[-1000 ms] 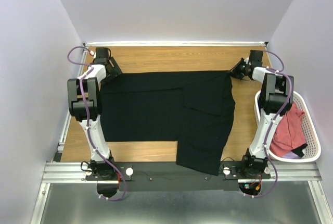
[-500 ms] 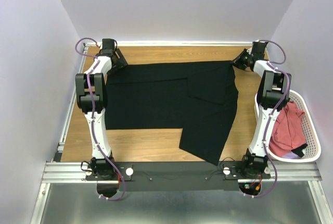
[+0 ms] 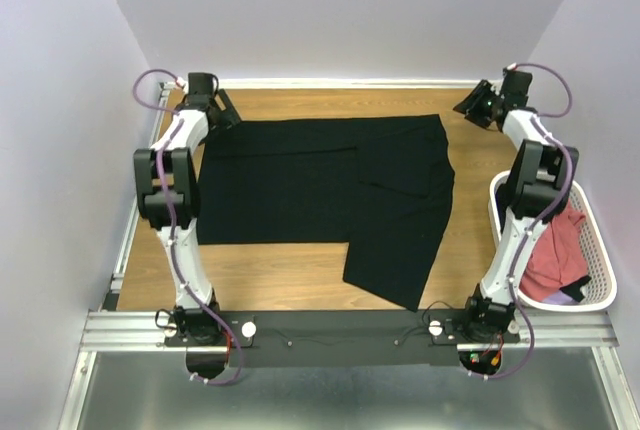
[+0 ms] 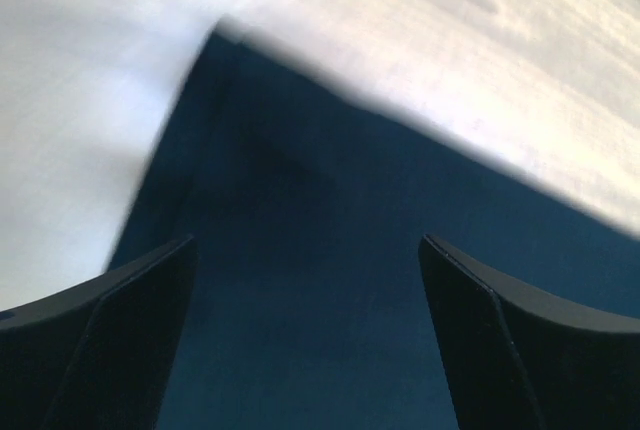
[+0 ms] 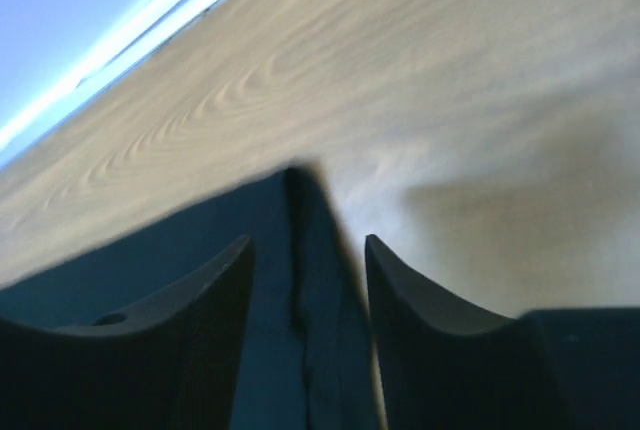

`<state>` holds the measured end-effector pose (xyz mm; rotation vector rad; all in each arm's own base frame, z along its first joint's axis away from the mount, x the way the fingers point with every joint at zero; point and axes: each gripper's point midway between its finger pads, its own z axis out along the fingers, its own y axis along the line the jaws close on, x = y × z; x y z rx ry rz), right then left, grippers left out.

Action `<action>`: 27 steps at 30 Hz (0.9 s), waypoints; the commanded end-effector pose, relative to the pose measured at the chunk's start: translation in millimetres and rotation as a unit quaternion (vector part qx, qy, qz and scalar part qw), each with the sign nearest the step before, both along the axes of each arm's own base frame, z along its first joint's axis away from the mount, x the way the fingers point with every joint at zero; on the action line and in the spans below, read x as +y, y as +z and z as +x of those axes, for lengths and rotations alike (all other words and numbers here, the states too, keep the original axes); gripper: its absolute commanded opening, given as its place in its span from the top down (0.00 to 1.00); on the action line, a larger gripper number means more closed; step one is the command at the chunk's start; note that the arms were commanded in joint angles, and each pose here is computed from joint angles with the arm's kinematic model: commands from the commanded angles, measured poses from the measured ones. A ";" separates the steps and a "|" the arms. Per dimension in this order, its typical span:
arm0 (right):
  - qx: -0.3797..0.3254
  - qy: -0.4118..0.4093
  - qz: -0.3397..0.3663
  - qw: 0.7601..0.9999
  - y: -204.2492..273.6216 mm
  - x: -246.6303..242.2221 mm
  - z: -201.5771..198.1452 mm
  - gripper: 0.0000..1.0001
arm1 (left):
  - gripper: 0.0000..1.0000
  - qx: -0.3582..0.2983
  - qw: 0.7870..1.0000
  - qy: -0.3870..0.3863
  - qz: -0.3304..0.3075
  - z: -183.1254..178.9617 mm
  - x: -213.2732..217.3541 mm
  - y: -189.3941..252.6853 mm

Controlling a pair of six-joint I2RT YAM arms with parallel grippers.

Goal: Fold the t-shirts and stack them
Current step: Fold the tshirt

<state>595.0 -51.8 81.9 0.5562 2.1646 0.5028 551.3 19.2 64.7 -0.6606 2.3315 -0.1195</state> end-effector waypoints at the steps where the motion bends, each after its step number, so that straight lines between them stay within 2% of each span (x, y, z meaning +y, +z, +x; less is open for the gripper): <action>1: -0.011 0.014 -0.020 1.000 61.9 13.8 -45.0 0.41 | 0.02 -0.066 0.994 0.061 0.058 -27.7 31.6 85.2; 2: 0.030 0.010 -0.019 0.999 38.0 19.0 -69.6 0.38 | 0.02 -0.053 0.992 0.085 0.076 -52.9 40.4 89.7; 3: 0.034 0.018 -0.026 0.999 41.6 29.3 -81.6 0.36 | 0.02 -0.045 0.991 0.096 0.083 -67.0 44.4 90.5; 4: 0.049 0.018 -0.030 0.998 36.2 35.4 -96.2 0.34 | 0.02 -0.012 0.991 0.103 0.090 -91.8 46.9 70.2; 5: 0.039 0.019 -0.038 0.998 55.1 42.0 -110.2 0.32 | 0.02 -0.023 0.989 0.115 0.093 -108.0 51.2 84.6; 6: 0.075 0.028 -0.044 0.996 32.4 57.6 -135.8 0.31 | 0.02 0.009 0.988 0.122 0.097 -134.8 52.7 61.4; 7: 0.084 0.034 -0.053 0.995 30.5 65.4 -148.1 0.29 | 0.02 -0.008 0.987 0.129 0.095 -148.4 53.9 74.5; 8: 0.099 0.039 -0.075 0.991 27.6 77.3 -172.1 0.26 | 0.02 0.001 0.986 0.139 0.093 -163.7 57.5 68.7; 13: 0.119 0.057 -0.109 0.985 24.3 94.4 -224.7 0.21 | 0.03 0.041 0.983 0.160 0.080 -238.3 56.9 35.3; 14: 0.120 0.058 -0.112 0.985 24.2 95.6 -230.4 0.21 | 0.03 0.031 0.983 0.164 0.074 -245.7 55.8 40.4; 16: 0.115 0.064 -0.123 0.984 27.8 98.6 -245.4 0.18 | 0.04 0.049 0.980 0.182 0.064 -268.5 54.6 27.0; 19: 0.108 0.074 -0.123 0.984 30.2 107.3 -256.5 0.18 | 0.08 0.070 0.977 0.199 0.036 -284.4 52.4 10.1; 27: 0.100 0.100 -0.118 0.983 30.5 117.4 -264.7 0.18 | 0.13 0.143 0.967 0.213 -0.007 -299.5 46.8 -30.8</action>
